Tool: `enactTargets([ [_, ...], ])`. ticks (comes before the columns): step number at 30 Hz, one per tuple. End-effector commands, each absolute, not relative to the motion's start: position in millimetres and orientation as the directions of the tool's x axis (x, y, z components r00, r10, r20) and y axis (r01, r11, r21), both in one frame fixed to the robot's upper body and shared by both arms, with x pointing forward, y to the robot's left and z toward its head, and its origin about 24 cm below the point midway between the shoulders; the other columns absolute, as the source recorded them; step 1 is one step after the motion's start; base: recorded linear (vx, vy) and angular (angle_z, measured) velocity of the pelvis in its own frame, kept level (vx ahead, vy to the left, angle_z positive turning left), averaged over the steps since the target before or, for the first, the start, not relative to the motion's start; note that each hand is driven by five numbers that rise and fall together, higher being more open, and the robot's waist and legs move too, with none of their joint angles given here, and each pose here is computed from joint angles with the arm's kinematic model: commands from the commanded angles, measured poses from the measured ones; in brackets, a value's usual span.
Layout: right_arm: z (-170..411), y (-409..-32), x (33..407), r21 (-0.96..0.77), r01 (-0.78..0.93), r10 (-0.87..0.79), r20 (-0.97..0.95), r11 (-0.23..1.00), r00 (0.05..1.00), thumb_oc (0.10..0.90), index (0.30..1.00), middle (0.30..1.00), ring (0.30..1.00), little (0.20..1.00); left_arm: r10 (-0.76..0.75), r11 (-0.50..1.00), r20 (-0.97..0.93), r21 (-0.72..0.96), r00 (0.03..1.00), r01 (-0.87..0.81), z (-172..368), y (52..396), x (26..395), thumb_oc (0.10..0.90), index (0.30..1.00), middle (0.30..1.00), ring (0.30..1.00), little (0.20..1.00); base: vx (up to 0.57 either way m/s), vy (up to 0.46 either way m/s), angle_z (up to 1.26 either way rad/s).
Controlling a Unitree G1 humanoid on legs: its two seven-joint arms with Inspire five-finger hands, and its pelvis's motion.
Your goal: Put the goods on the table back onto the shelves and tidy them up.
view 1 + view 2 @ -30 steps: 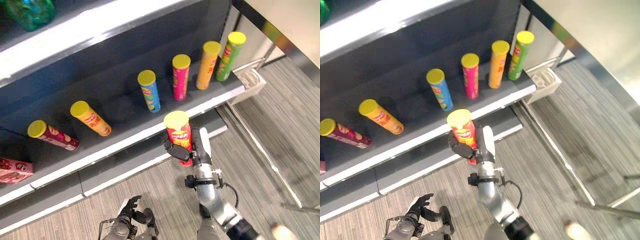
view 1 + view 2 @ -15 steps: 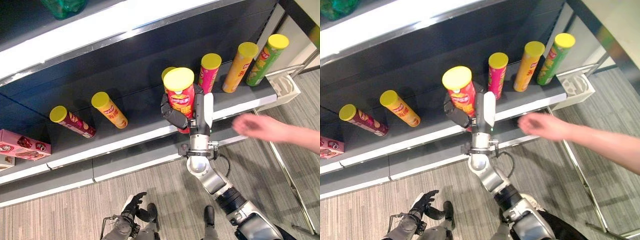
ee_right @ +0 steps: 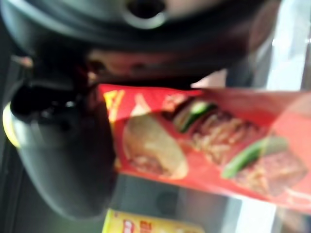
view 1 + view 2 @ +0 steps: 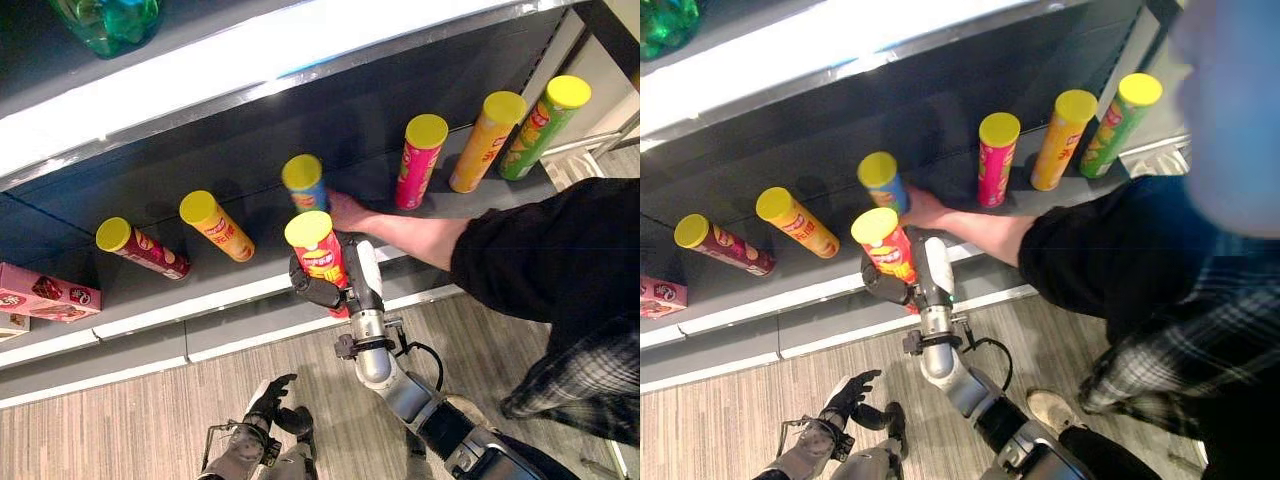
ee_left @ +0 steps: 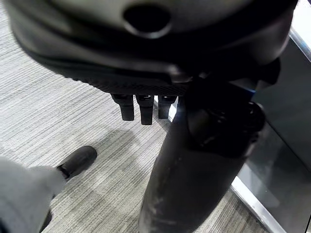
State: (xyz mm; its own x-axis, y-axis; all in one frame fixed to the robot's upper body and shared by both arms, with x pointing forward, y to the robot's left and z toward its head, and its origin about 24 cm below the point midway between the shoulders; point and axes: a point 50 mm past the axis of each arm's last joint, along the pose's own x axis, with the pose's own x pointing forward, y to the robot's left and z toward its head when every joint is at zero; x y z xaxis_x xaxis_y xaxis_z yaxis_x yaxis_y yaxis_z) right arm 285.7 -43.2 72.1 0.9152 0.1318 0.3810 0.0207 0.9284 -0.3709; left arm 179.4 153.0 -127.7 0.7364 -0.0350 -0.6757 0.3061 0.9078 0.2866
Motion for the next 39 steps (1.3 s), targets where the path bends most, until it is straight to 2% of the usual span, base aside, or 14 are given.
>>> enactTargets([
  [1,139.8,-8.5,289.1,-0.133,-0.003,0.085,0.615,0.991,0.784,0.400,0.300,0.300,0.300,0.300,0.034,0.893,-0.635,0.367,0.772,0.262,-119.9,178.5,192.0,0.800,0.900,0.900,0.900,0.900,0.00,-0.010,-0.08],
  [10,151.2,-14.1,289.7,-0.104,0.011,0.059,0.648,0.994,0.760,0.400,0.300,0.300,0.300,0.300,0.048,0.889,-0.655,0.372,0.754,0.266,-123.2,181.7,187.8,0.800,0.900,0.900,0.900,0.900,0.00,-0.001,-0.02],
  [18,152.5,-42.4,280.6,-0.112,0.058,0.035,0.687,0.992,0.726,0.400,0.300,0.300,0.300,0.300,0.033,0.867,-0.672,0.387,0.740,0.313,-125.8,176.6,189.1,0.800,0.900,0.900,0.900,0.900,0.00,0.006,-0.03],
  [26,137.4,-63.3,262.1,-0.106,0.075,0.015,0.671,0.992,0.741,0.400,0.300,0.300,0.300,0.300,0.034,0.871,-0.668,0.385,0.743,0.306,-125.4,170.9,193.2,0.800,0.900,0.900,0.900,0.900,0.00,-0.006,-0.06],
  [39,117.0,-75.5,262.2,-0.107,0.140,-0.047,0.608,0.984,0.793,0.400,0.300,0.300,0.300,0.300,0.041,0.875,-0.677,0.380,0.735,0.301,-128.2,170.3,187.3,0.800,0.900,0.900,0.900,0.900,0.01,-0.017,-0.04],
])
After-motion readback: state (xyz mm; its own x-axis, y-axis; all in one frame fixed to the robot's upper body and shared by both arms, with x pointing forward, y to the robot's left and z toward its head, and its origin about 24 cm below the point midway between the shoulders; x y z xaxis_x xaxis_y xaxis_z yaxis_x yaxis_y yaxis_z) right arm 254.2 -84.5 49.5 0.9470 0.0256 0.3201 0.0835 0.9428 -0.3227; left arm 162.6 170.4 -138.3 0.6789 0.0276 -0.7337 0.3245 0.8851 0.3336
